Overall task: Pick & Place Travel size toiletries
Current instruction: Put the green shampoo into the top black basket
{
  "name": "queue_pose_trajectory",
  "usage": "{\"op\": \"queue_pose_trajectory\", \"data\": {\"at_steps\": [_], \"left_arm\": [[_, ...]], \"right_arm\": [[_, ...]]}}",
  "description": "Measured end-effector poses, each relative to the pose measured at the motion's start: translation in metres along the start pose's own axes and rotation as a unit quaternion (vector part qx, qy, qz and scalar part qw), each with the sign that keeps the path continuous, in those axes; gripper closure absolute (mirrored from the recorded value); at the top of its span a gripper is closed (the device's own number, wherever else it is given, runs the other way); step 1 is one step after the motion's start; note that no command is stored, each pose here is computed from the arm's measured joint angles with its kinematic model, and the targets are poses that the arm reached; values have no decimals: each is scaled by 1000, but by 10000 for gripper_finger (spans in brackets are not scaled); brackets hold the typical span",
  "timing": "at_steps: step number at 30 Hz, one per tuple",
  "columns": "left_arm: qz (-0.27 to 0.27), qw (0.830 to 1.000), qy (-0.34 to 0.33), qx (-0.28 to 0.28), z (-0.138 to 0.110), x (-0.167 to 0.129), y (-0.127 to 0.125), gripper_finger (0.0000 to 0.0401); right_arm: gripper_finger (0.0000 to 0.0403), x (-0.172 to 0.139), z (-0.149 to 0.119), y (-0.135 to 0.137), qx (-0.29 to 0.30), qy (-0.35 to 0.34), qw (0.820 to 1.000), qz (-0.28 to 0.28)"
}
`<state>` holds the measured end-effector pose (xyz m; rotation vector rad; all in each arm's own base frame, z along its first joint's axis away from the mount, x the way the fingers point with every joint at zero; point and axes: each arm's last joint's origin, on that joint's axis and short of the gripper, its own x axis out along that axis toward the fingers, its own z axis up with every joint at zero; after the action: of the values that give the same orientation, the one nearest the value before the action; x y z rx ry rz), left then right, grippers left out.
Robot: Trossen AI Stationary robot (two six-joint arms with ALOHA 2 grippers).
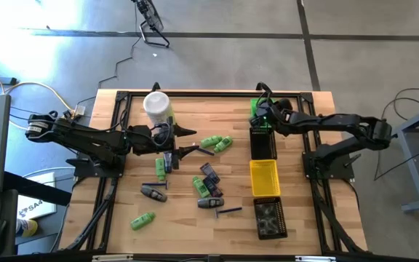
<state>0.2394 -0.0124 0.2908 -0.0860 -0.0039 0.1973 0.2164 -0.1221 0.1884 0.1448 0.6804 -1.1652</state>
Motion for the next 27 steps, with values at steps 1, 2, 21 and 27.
{"op": "queue_pose_trajectory", "data": {"at_steps": [1, 2, 21, 27], "left_arm": [[0, 1000, 0, 0, 0, 0, 0, 139], [0, 1000, 0, 0, 0, 0, 0, 139], [0, 1000, 0, 2, 0, 0, 0, 139], [0, 1000, 0, 2, 0, 0, 0, 139]], "right_arm": [[163, -1, 1, -1, 0, -4, 1000, 0], [162, -3, 3, -1, 3, -11, 1000, 3], [266, -76, 31, 19, -9, -137, 916, 377], [286, -88, 27, 30, -41, -125, 865, 485]]}}
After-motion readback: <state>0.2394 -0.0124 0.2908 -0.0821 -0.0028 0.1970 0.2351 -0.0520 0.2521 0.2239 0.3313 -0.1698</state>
